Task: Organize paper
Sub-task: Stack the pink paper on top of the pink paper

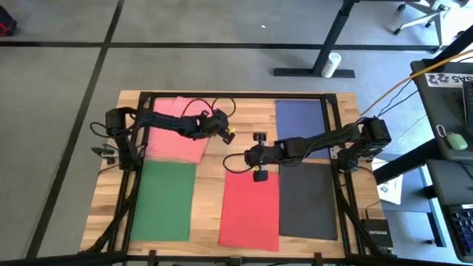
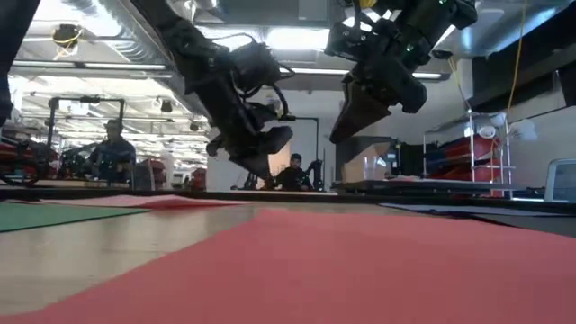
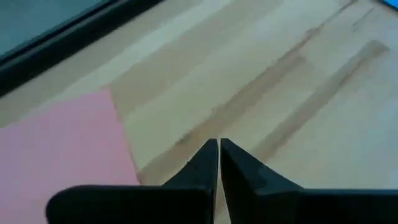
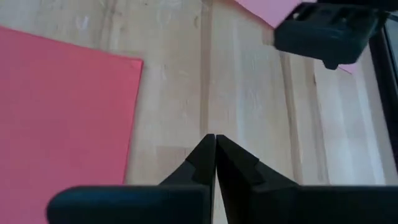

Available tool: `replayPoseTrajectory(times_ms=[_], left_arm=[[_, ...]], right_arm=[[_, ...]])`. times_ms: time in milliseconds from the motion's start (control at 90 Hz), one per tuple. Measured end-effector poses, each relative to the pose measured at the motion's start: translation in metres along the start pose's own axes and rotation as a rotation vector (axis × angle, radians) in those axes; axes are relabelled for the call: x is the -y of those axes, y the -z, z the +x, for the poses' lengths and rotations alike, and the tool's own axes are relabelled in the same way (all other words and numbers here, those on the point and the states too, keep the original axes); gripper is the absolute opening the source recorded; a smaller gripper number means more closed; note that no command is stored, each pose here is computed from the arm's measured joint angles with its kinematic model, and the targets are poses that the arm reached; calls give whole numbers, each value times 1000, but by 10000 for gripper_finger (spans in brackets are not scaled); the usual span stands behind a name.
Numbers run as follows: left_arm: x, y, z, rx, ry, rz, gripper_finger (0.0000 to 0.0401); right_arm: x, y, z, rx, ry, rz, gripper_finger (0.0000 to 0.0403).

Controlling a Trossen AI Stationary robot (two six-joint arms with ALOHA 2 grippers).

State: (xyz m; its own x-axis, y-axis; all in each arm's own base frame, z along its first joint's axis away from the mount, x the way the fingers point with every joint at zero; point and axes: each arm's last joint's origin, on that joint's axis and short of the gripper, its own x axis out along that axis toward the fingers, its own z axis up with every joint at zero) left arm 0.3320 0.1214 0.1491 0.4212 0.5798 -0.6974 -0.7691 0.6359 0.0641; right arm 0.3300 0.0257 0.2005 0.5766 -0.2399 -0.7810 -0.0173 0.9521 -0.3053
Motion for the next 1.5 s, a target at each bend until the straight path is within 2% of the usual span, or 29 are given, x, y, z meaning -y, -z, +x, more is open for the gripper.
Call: replayPoseTrajectory(times_ms=[156,333,567,1111,1500], left_arm=[[-10,7,27,-46,19,2,0],[-22,17,46,-122,-29,-23,0],[-26,17,43,-135,-81,15,0],[-55,18,44,-215,-206,19,0],[-65,16,42,-234,-240,63,0]], right_arm=[[5,1,1,-5,9,12,1],[13,3,4,-23,20,29,1],[23,5,6,-31,31,35,1],[22,5,6,-40,28,24,1],[22,8,6,-60,25,24,1]])
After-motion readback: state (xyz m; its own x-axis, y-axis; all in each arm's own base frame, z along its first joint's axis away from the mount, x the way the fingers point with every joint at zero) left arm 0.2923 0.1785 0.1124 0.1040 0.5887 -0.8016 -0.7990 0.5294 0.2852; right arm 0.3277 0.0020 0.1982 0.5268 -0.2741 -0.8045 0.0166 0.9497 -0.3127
